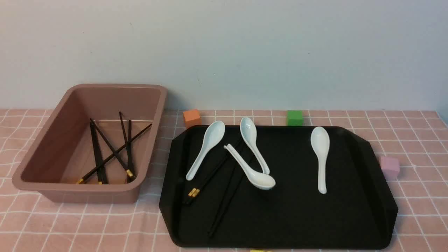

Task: On pink tablecloth take chopsticks from black tray and put them in box.
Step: 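Reach over to the black tray and grasp a pair of chopsticks with the left gripper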

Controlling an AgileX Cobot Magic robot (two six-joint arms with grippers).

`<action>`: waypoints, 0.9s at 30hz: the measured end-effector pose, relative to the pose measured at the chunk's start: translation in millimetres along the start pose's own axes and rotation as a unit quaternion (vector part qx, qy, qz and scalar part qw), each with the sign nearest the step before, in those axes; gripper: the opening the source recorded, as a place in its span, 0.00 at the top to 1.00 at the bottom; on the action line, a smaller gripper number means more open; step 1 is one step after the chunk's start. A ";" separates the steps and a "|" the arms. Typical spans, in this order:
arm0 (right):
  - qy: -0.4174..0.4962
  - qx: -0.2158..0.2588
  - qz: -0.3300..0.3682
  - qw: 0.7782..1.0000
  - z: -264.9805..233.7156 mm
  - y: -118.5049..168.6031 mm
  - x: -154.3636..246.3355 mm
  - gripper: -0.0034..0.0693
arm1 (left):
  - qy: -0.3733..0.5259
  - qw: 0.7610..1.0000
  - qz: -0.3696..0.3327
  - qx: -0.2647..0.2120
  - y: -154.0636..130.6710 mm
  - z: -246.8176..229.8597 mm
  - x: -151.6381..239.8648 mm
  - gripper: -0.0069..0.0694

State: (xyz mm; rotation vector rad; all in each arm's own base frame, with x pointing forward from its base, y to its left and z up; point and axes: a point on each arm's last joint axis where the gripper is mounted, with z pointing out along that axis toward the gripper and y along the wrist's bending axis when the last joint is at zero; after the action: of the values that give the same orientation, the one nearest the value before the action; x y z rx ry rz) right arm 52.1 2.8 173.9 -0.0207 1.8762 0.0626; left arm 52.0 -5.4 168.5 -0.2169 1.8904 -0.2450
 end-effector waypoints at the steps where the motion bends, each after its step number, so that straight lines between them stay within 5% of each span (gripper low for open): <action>1: 0.000 0.000 0.000 1.000 0.0 0.0 0.0 0.83 | 0.000 1.000 0.000 0.000 0.0 0.0 0.0 0.60; 15: 0.000 0.000 0.000 1.000 0.0 0.0 0.0 0.81 | -0.013 1.000 0.002 0.002 -0.3 0.0 -2.3 0.60; 19: 0.000 0.000 0.000 1.000 0.0 0.0 0.0 0.80 | -0.038 0.989 -0.137 0.040 -6.2 -0.6 -7.9 0.60; 22: 0.000 0.000 0.000 1.000 0.0 0.0 0.0 0.79 | -0.077 0.947 -0.302 0.083 -10.1 -2.3 -17.8 0.60; 27: 0.000 0.000 0.000 1.000 0.0 0.0 0.0 0.79 | -0.122 0.895 -0.415 0.110 -8.7 -4.9 -28.2 0.60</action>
State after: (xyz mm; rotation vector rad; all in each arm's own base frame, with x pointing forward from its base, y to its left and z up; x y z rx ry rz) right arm 52.1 2.8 173.9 -0.0207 1.8762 0.0626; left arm 56.7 -5.8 198.0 -0.8584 1.4073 -0.9563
